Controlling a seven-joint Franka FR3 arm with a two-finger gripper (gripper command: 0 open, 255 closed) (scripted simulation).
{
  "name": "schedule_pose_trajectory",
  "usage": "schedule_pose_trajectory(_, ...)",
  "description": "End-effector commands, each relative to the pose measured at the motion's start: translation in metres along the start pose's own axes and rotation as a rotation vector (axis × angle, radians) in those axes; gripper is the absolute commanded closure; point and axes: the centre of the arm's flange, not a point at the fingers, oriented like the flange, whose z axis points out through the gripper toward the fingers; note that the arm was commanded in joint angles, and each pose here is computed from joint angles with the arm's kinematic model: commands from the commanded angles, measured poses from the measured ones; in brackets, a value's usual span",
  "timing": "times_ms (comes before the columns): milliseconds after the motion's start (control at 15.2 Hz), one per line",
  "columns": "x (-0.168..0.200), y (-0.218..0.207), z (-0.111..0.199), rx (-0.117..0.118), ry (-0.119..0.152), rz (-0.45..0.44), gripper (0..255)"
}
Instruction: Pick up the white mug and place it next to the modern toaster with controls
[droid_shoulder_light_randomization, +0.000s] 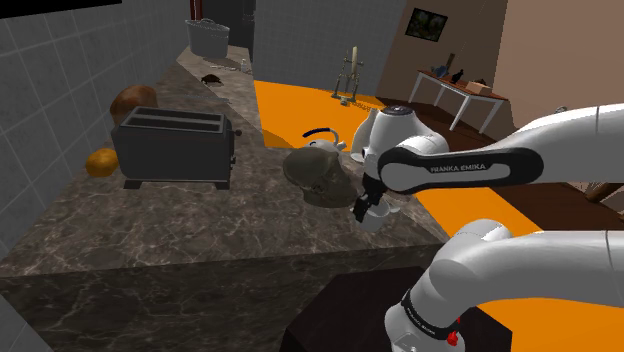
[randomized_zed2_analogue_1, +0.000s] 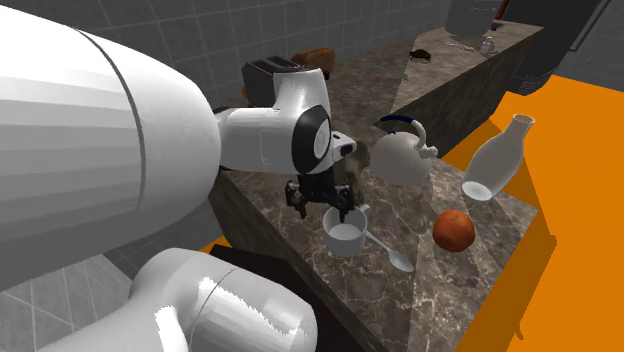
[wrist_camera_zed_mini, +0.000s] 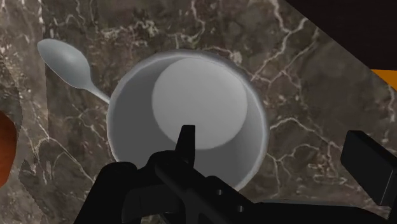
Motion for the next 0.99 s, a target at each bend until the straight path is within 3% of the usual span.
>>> schedule_pose_trajectory(0,-0.001,0.002,0.011,-0.001,0.003,0.002,0)
schedule_pose_trajectory(264,0.0,0.002,0.036,-0.001,0.003,0.002,0)
schedule_pose_trajectory(792,0.0,0.002,0.036,-0.001,0.003,0.002,0)
schedule_pose_trajectory(858,0.0,0.002,0.036,-0.001,0.003,0.002,255)
schedule_pose_trajectory(924,0.0,0.002,0.036,-0.001,0.003,0.002,255)
